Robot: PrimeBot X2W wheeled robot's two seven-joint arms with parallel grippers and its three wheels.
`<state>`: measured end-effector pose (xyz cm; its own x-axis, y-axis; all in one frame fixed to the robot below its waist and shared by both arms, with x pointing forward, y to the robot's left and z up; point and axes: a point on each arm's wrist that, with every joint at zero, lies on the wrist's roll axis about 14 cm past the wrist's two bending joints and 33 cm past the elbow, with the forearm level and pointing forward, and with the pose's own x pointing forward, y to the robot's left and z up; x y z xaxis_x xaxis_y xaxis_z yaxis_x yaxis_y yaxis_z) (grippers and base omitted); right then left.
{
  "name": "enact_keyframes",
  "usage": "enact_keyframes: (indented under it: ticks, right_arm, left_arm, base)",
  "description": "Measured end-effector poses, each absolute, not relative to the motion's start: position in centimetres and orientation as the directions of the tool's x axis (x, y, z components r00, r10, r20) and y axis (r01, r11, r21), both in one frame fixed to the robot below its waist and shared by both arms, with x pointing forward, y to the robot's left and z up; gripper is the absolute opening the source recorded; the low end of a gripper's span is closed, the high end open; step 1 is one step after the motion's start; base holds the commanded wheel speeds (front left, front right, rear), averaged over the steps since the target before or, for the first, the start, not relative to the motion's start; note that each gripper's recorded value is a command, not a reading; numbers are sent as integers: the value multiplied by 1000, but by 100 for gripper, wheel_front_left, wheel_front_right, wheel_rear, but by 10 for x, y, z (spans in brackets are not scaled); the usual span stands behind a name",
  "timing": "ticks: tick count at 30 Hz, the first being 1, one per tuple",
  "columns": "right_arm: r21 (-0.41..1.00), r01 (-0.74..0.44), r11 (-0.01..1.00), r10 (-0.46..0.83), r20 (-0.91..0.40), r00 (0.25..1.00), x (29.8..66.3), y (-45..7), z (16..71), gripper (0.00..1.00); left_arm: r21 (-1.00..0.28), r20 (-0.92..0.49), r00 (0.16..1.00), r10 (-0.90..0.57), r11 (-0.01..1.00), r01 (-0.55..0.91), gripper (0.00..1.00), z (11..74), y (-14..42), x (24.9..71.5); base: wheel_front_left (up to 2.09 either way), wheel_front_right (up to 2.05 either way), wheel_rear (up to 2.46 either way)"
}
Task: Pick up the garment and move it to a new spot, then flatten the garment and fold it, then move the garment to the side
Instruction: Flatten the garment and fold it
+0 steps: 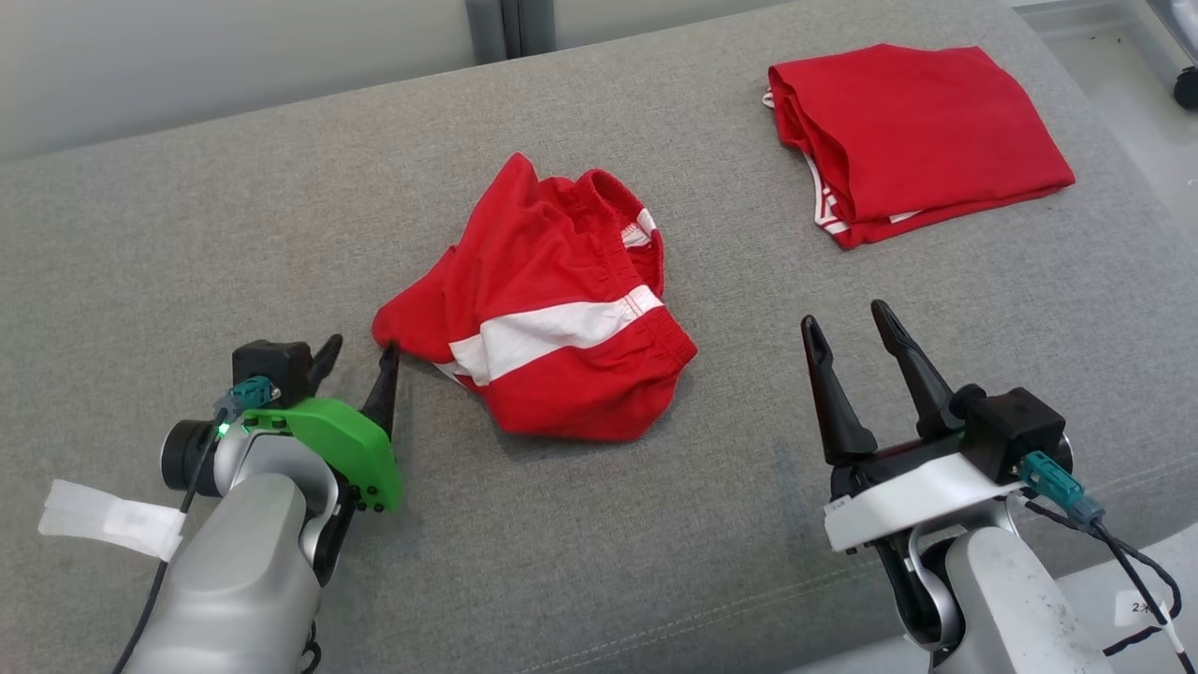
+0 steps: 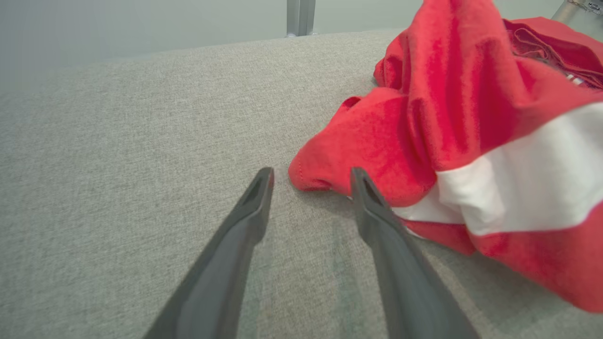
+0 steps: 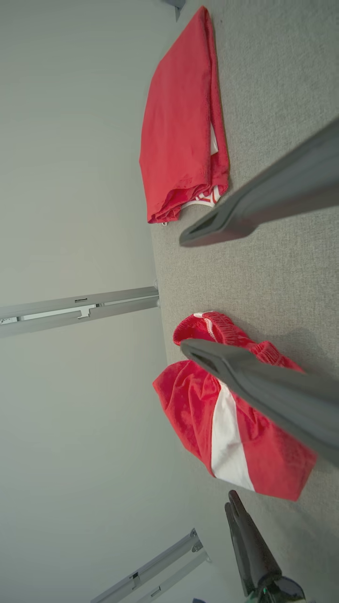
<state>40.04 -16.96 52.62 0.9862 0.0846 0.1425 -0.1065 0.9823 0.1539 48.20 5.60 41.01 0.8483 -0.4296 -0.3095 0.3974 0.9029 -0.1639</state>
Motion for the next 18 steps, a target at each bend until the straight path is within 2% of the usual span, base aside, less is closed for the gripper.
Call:
enact_keyframes:
  ticks: [18]
  right_arm:
    - [149, -64, 987, 46, 118, 992, 397, -183, 519, 100]
  left_arm:
    - [-143, -339, 821, -460, 887, 438, 100, 402, 45, 496]
  base:
    - [0, 0, 0]
